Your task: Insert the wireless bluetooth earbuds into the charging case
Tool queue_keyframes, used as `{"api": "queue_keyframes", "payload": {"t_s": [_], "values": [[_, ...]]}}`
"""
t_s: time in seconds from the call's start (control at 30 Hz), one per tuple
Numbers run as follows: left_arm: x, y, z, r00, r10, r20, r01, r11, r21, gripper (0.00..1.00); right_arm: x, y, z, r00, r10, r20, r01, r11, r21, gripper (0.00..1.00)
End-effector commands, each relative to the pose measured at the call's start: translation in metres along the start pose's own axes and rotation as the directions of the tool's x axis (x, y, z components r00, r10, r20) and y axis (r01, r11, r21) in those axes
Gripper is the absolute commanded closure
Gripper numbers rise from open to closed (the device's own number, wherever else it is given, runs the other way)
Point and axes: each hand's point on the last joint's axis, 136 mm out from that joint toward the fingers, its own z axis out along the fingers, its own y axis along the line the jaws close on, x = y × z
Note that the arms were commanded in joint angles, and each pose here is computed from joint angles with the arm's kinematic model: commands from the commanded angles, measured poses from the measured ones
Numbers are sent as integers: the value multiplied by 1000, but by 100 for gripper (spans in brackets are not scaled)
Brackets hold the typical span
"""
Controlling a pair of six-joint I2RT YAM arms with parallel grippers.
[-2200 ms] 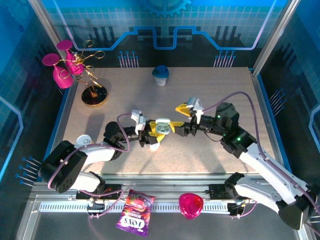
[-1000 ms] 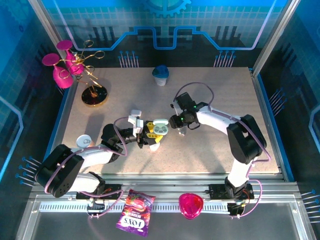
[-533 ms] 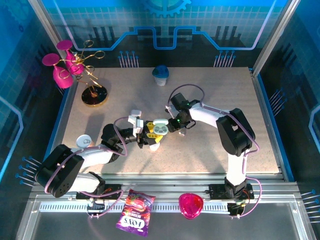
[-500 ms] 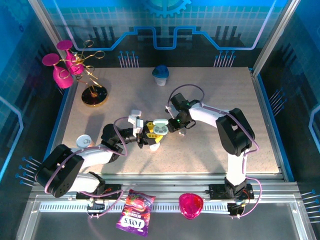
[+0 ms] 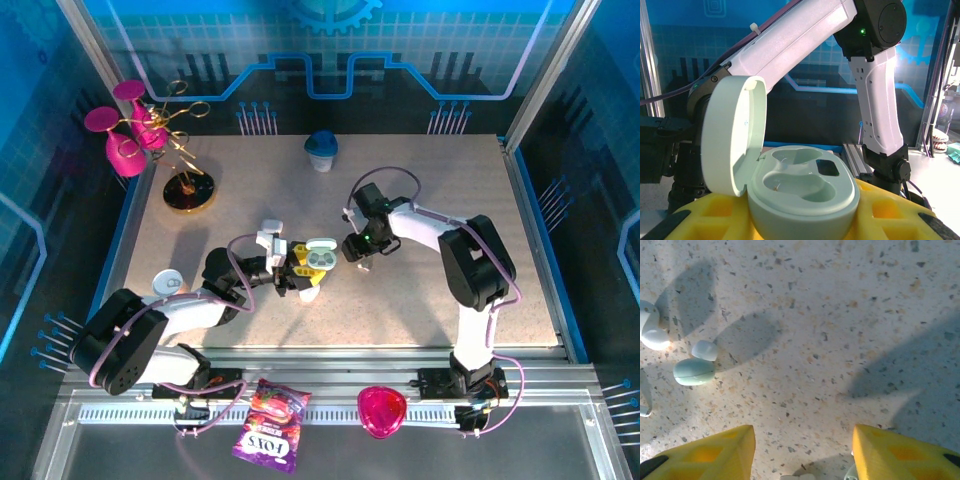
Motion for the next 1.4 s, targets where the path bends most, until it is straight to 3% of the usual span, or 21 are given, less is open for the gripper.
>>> {"api": "queue_keyframes", "payload": {"t_s": [0.0,0.33,0.87,1.37], "values": [[-1,-1,-1,1000,17,2,-17,1000,16,78,1,-6,-7,1000,23,14,-23,1000,7,45],[1,-1,-1,1000,14,-1,-14,1000,15,77,-16,-10,-28,988,20,152,-21,1000,8,43],[1,-1,-1,1000,13,-1,-13,1000,16,77,9,-22,-24,999,19,34,-21,997,73,44],[1,-2,0,1000,15,-2,-15,1000,22,77,38,-15,0,996,1,-84,-2,1000,-15,45]]}}
